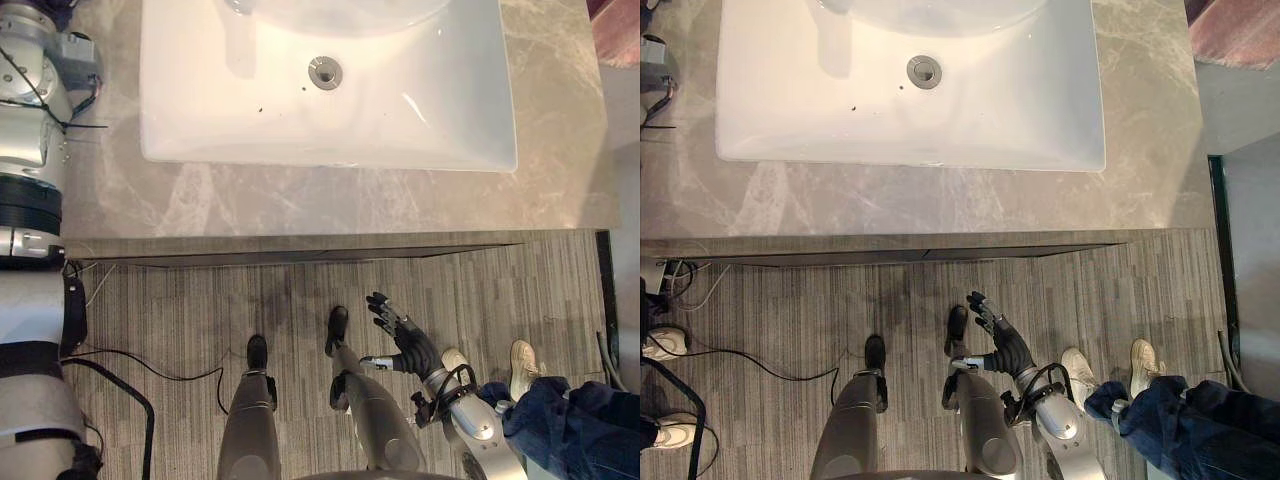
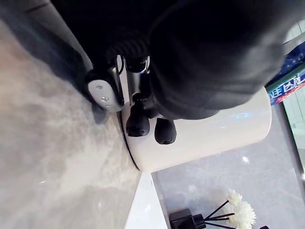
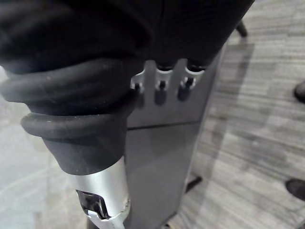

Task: Organize washtable

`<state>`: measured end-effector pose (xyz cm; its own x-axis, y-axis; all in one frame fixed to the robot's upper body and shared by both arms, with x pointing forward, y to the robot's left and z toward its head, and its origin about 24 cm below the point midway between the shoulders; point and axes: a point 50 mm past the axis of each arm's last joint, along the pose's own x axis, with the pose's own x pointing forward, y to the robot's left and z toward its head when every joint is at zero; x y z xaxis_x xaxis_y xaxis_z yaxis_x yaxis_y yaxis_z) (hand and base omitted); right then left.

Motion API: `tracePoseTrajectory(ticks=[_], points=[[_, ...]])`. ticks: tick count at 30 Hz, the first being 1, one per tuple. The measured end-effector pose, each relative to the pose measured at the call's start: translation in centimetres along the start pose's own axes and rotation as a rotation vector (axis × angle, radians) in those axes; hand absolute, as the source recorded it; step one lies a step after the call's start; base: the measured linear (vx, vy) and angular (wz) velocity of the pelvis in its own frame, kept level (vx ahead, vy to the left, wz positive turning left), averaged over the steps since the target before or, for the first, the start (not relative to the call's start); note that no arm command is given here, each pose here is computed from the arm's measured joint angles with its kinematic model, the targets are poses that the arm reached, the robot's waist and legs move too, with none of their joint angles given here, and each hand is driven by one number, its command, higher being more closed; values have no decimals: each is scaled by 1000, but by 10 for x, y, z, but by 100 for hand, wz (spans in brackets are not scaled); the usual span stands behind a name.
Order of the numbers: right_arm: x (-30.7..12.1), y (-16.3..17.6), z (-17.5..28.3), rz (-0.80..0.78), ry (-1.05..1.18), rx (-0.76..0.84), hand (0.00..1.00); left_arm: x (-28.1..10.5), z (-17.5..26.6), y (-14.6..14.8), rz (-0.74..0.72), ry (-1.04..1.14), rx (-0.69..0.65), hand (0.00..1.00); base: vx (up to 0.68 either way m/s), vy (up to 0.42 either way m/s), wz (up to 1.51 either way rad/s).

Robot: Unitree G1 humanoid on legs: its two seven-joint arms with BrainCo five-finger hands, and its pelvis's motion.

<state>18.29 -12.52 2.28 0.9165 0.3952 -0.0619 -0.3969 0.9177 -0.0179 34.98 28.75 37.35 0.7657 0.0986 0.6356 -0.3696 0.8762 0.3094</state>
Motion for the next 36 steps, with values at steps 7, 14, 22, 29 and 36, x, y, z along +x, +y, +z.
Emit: tracePoseTrajectory(ticks=[7, 14, 22, 29, 36], points=[[1, 2, 0, 13, -2, 1, 0, -52, -3, -50, -123, -134, -246, 100, 26, 39, 0], [10, -3, 5, 13, -26, -37, 0, -161, -43, -104, -161, -33, -575, 100, 20, 34, 4], [16, -7, -7, 0, 34, -53, 0, -260, -95, -120, -67, 336, -734, 100, 58, 29, 18], [22, -2, -11, 0, 51, -44, 0, -308, -114, -117, 30, 538, -788, 100, 33, 26, 33], [23, -1, -11, -5, 56, -36, 0, -331, -118, -119, 78, 621, -823, 100, -5, 17, 22]])
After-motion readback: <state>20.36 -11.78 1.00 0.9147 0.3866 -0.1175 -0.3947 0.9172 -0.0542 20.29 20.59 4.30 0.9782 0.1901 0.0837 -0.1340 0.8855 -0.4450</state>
